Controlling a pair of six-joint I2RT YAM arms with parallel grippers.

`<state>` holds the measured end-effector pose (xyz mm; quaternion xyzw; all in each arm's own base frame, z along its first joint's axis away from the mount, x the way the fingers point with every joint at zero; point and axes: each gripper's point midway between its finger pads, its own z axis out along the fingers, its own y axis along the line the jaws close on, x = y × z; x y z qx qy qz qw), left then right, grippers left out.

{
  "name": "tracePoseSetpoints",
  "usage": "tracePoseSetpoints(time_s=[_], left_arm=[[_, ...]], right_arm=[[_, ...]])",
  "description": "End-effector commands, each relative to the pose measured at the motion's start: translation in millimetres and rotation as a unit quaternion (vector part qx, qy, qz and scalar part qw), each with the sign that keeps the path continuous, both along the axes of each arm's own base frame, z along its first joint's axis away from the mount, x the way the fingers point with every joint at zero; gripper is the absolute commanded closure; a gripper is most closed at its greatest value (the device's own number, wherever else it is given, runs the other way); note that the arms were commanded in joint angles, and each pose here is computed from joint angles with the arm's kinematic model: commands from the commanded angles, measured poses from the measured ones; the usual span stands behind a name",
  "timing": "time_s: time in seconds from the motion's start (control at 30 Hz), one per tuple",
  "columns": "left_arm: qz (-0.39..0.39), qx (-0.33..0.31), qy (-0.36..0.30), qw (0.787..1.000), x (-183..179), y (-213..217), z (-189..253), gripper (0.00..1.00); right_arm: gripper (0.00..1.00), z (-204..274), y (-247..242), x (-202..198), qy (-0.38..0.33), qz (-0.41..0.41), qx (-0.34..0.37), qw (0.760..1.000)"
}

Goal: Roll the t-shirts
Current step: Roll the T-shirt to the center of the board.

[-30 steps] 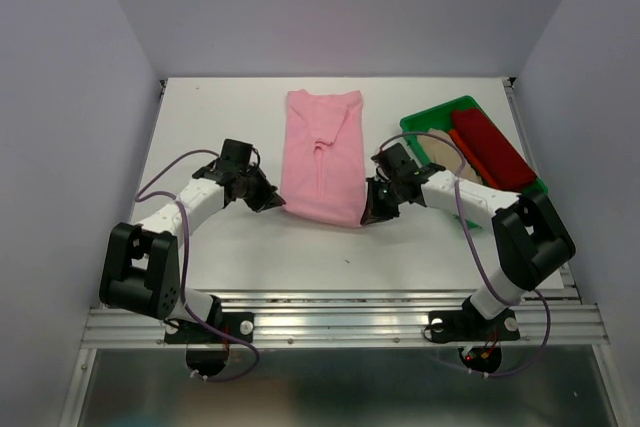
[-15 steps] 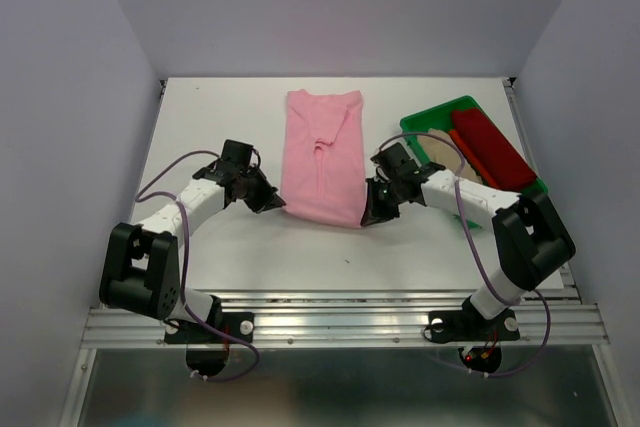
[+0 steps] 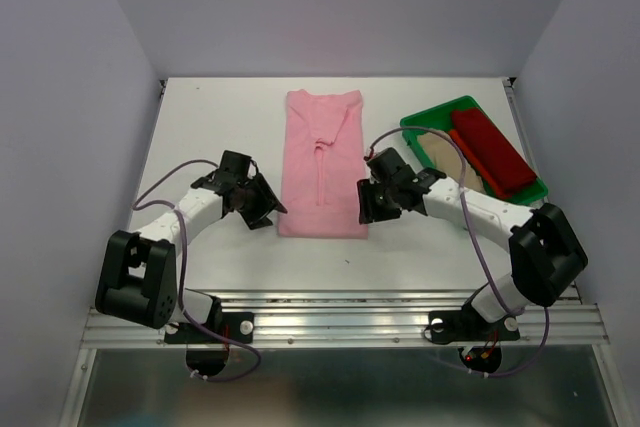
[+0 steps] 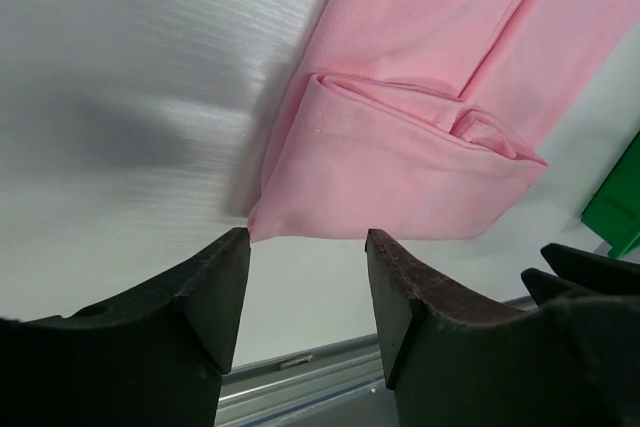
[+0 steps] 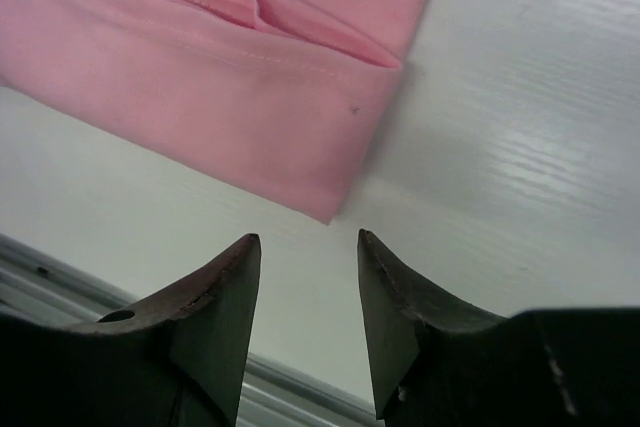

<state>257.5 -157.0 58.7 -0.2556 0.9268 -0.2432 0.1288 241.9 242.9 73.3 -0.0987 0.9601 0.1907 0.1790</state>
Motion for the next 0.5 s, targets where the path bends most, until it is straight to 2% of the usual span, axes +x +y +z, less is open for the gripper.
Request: tracePoseSetpoints(time_s=[0.0,0.07,0.13,0.3,0.47], left_arm=[[0.009,0.038,-0.055,0.998,16,14,31,0.39],[0.016,0.054,-0.071,0.996,23,21,38,0.39],[0.021,0.064,-0.086,0.994,27,28,47,0.39],[0.054,0.081,-0.118,0.988,38,62,68,0.40],[0.073,0.089,-0.139,0.984,41,79,80,0.40]], right_arm=[[0.49,44,1,29,-0.145,0.023,-0.056,0.988],[0.44,51,19,25,-0.215,0.083,-0.106,0.967],[0.39,47,32,21,-0.250,0.148,-0.138,0.947],[0.40,24,73,-1,-0.299,0.281,-0.162,0.898],[0.40,10,92,-4,-0.317,0.324,-0.166,0.876]])
